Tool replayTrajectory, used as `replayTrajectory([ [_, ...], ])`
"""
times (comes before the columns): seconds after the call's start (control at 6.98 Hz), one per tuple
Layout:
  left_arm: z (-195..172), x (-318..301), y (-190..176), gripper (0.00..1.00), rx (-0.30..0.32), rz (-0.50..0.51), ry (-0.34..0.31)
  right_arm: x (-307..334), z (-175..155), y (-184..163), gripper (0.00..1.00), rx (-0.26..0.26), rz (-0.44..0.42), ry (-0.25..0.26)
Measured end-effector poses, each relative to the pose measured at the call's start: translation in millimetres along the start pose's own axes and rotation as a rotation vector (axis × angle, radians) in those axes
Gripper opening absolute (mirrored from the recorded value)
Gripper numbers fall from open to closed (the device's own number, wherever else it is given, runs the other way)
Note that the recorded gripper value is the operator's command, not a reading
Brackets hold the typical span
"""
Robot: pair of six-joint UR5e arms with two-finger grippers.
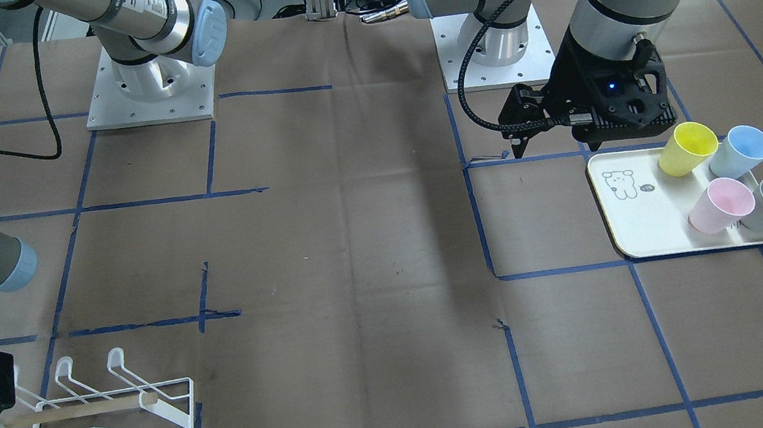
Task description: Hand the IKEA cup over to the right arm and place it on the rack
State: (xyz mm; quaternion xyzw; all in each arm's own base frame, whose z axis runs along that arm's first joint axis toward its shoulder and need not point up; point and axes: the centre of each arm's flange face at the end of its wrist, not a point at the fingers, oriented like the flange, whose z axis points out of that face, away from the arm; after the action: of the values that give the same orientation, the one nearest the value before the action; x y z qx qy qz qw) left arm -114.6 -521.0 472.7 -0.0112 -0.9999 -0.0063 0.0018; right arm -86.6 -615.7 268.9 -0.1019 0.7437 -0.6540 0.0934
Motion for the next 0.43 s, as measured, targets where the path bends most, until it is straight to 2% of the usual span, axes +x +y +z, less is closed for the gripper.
replayTrajectory([
  [0.43, -3, 7, 23, 1.0, 0.009, 0.01, 0.0, 10, 0, 2, 0.25, 0.009, -0.008, 0.008],
])
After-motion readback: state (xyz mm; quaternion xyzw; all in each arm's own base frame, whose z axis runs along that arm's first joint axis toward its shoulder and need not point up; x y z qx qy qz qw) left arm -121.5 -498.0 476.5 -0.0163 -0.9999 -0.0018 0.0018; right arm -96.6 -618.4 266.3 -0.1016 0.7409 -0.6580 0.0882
